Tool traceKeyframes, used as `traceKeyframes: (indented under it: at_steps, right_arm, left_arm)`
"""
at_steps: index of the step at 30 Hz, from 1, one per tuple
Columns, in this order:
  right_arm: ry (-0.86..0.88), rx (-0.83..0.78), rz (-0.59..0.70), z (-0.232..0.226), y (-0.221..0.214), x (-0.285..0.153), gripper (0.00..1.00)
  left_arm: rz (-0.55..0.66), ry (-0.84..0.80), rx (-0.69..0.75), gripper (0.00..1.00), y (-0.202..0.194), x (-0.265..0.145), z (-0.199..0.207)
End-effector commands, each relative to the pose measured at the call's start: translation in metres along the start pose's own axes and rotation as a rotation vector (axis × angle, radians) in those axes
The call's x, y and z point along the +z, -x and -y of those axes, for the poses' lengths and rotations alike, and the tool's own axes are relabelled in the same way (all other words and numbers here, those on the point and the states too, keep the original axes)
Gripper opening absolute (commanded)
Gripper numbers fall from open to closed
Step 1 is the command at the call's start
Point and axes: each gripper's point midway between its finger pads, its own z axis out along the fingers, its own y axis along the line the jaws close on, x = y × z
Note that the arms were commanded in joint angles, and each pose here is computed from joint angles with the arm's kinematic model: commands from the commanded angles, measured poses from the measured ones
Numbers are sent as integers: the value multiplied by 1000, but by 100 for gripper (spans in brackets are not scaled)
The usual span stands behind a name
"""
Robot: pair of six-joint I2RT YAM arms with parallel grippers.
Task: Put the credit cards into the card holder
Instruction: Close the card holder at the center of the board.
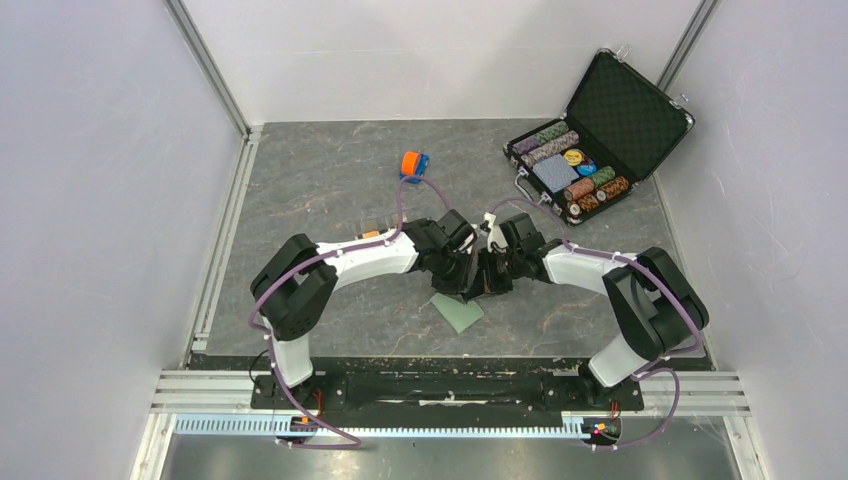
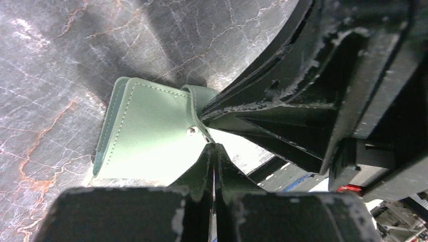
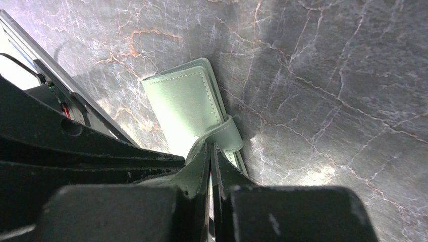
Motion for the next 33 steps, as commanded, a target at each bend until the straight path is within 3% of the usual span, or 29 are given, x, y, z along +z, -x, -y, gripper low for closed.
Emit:
traceKeyframes:
  at_steps: [1,22,33]
  right_arm:
    - [33,-68,78,-16,24,-7,0]
    - [93,-68,51,-20,15,-3,0]
    - [88,-41,-25,-10,-7,7,0]
  left_arm:
    - [42,30,-21,2,4,-10,-4]
    - [53,84,-53,2,4,-5,-24]
    - [32,53,-54,2,2,1,-19]
